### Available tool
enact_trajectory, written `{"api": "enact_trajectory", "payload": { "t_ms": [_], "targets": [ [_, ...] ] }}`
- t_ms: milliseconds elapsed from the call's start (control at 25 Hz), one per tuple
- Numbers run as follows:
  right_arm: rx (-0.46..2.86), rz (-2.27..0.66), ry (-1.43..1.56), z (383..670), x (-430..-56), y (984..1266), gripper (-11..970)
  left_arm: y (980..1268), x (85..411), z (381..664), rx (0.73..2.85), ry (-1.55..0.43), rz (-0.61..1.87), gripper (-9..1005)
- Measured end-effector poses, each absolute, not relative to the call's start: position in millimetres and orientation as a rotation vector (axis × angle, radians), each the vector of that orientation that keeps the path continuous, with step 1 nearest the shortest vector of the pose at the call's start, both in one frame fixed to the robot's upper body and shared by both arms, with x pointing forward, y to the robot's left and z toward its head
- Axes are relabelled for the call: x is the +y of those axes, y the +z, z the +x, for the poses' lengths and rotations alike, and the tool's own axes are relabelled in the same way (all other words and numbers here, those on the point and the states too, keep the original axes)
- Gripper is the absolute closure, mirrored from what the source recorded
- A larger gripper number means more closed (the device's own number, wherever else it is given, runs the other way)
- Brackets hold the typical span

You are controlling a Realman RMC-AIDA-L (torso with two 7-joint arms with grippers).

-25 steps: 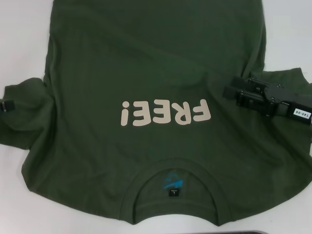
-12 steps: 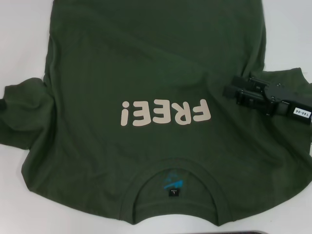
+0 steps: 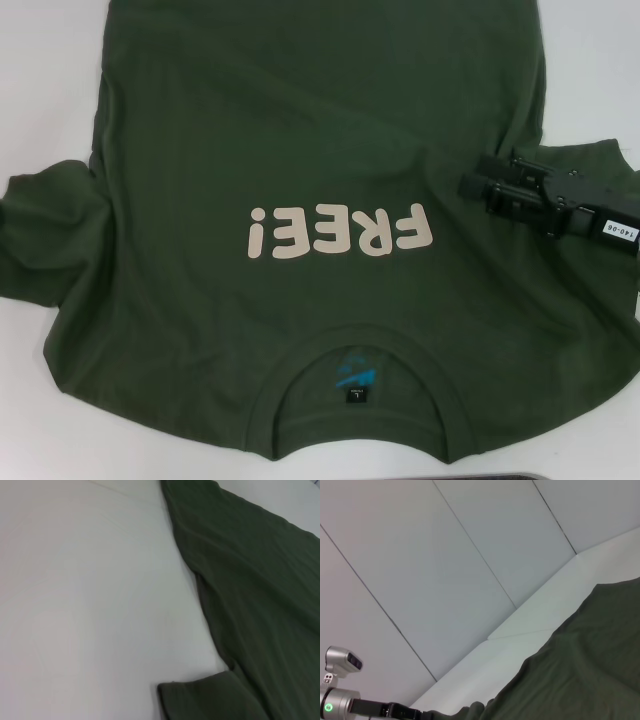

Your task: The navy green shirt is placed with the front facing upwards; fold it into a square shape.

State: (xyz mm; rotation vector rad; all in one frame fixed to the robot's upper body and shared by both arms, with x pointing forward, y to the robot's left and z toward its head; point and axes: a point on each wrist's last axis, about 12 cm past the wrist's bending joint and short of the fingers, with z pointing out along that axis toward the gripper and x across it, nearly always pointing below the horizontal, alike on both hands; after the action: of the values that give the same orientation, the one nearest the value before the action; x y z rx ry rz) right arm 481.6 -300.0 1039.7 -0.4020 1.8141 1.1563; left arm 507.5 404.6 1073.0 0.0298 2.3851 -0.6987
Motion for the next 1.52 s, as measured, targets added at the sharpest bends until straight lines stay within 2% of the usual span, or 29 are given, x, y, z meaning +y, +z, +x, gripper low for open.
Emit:
{"api": "enact_trajectory", "payload": {
  "t_ms": [320,880,1520],
  "targets": [
    [1.815,-0.402,1.156,481.6,-300.0,1039.6,258,1078.0,398.6,512.8,2.370,-0.745,0.047,930],
    [1.815,-0.398,1.161,481.1,-299.1,1039.0,256,1089.0,355.6,538.0,2.338,-0.966,0.058,931],
    [1.812,-0.398,1.175,478.9,-298.3,1038.5,255,1090.2,331.4,545.7,2.256,-1.100,0.031,931]
  ]
}}
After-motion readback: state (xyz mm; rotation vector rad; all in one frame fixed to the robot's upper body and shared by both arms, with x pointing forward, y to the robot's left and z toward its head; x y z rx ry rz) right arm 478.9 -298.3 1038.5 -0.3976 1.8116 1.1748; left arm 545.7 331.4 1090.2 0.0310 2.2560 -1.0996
